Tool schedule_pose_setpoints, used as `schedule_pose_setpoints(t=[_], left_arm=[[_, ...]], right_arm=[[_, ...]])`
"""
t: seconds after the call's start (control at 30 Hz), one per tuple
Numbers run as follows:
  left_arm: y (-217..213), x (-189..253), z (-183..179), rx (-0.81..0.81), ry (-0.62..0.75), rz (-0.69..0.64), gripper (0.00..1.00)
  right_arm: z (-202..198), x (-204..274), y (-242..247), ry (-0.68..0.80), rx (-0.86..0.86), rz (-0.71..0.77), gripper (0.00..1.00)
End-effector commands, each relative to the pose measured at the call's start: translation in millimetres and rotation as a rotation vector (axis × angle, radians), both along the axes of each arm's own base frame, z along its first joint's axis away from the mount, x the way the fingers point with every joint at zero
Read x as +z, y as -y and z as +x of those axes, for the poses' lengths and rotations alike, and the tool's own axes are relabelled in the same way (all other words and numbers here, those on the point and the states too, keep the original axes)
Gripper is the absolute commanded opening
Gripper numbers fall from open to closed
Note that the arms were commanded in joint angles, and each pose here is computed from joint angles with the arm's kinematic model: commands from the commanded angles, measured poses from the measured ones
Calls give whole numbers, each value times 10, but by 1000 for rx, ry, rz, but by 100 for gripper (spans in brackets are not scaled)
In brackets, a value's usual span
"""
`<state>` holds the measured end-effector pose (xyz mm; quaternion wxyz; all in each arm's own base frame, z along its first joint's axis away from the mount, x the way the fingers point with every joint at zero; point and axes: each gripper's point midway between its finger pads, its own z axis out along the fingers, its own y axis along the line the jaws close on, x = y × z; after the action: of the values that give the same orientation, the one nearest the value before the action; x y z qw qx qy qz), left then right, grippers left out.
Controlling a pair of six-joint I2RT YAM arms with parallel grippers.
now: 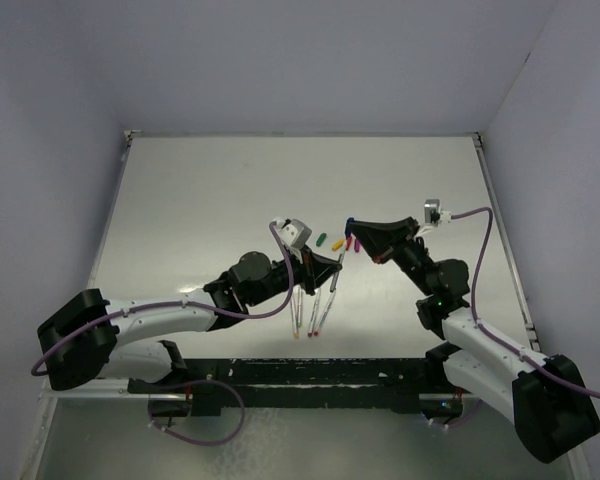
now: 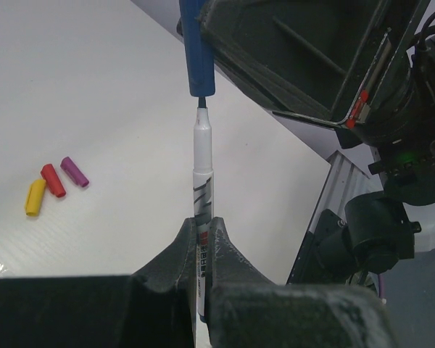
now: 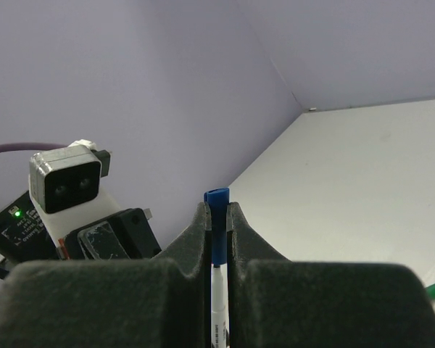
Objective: Insert the pens into the pen caps
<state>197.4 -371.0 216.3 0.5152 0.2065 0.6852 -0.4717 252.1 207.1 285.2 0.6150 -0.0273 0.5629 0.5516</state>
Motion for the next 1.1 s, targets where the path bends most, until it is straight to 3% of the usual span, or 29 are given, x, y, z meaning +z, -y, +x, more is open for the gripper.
schedule_pose_setpoints(t=[0.0,1.07], left_arm=[[62,357,62,13,64,-89,0],[18,449,42,20,75,-142,0]], right_arm=[[-102,196,-5,75,25,41,0],[-85,-11,-86,51,39,-2,0]])
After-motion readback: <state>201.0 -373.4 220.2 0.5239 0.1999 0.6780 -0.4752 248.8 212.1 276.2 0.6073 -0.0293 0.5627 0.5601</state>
